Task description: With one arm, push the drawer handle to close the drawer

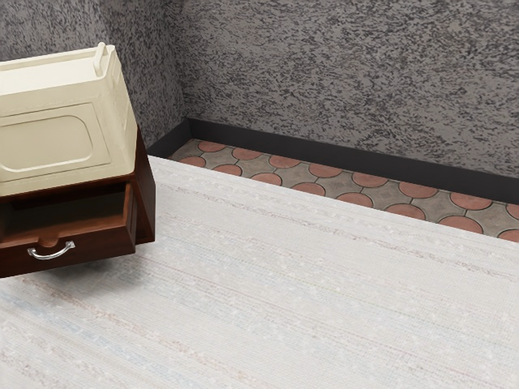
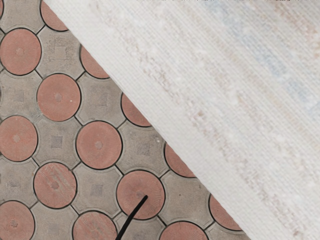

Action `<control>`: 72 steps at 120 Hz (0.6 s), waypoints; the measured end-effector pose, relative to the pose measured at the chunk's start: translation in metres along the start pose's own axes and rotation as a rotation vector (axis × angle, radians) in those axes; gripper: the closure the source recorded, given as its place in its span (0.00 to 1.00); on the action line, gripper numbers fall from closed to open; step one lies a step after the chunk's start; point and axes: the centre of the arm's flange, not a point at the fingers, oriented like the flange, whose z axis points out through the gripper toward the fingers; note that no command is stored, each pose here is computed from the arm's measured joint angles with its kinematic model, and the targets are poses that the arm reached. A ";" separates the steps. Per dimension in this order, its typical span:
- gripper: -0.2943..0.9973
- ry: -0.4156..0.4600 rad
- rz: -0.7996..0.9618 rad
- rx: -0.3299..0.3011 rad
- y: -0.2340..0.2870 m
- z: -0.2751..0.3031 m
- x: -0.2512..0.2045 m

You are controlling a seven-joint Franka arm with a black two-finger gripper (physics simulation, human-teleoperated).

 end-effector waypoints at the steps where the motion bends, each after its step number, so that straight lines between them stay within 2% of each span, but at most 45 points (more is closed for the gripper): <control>1: 0.24 0.001 0.000 -0.003 0.000 0.003 0.000; 22: 0.33 0.050 -0.049 -0.077 -0.021 0.030 0.009; 50: 0.47 0.097 -0.044 -0.090 -0.028 0.053 0.023; 72: 0.53 0.078 -0.004 -0.120 -0.023 0.076 0.046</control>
